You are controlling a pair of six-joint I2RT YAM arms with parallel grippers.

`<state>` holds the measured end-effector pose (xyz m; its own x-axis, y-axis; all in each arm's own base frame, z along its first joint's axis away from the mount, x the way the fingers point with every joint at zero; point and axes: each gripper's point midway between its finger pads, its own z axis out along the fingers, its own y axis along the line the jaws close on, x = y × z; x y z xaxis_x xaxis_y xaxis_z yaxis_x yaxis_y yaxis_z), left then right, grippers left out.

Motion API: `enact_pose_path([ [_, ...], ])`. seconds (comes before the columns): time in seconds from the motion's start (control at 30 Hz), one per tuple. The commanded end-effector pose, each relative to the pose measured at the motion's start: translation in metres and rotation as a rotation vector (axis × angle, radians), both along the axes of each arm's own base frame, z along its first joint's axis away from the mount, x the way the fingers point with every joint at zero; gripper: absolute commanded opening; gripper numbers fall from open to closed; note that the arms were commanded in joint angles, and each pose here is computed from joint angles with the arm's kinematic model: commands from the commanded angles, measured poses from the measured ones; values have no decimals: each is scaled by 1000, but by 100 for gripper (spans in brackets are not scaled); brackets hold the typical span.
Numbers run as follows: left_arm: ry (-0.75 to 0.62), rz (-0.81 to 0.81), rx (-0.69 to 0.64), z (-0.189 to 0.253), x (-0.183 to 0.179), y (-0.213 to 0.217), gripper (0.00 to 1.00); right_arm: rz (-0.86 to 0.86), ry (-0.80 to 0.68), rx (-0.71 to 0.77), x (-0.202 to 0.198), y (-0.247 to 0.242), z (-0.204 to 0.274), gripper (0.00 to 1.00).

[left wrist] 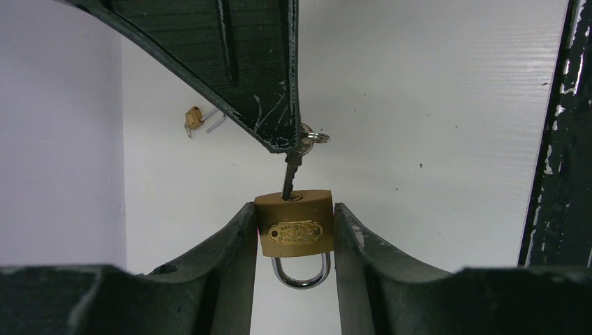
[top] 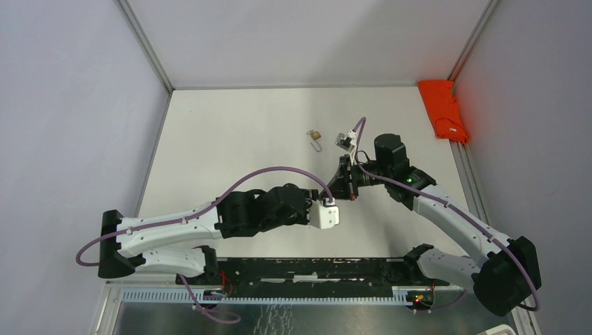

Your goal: Unlock with the key

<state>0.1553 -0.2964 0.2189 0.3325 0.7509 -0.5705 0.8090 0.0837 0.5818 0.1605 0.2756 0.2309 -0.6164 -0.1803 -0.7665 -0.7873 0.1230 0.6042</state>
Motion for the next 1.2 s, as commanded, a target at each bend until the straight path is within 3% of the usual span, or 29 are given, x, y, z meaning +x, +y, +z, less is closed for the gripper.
enact_pose_path([
  [0.0, -34, -11, -71, 30, 1, -6, 2, -2, -47, 5, 8, 4, 6, 0],
  [1.17, 6, -32, -95, 32, -7, -8, 2, 27, -36, 5, 3, 15, 5, 0],
])
